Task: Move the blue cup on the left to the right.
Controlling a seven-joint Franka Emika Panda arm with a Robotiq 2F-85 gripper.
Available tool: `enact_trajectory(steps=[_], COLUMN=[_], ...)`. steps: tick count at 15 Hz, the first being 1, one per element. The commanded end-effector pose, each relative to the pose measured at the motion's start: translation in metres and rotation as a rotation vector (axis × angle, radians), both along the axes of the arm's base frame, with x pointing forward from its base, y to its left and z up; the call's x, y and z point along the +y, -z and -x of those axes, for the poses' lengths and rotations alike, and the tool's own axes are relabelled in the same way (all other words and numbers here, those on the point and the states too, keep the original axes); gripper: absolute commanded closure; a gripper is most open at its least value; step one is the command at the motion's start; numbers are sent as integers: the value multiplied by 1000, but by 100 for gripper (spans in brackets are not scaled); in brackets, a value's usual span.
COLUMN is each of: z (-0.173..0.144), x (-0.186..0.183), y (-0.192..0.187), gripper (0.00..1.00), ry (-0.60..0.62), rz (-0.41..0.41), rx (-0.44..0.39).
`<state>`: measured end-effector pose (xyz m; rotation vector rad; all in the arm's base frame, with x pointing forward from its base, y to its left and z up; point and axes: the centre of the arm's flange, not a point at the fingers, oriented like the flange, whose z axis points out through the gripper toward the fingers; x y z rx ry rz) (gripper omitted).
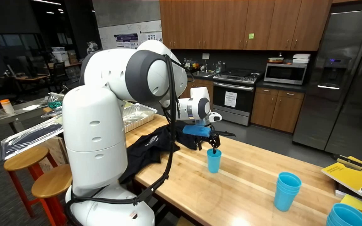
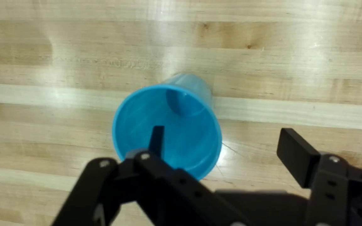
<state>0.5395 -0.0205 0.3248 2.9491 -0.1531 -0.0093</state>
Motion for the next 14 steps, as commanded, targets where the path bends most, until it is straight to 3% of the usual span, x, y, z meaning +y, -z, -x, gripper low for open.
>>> enact_trajectory(steps=[1, 9, 14], z=[0, 0, 1], x=[0, 1, 0], y=[-1, -4, -5], gripper=[38, 100, 99], ry=[10, 2, 0], rz=[-3, -3, -3], rx=[-2, -10, -8])
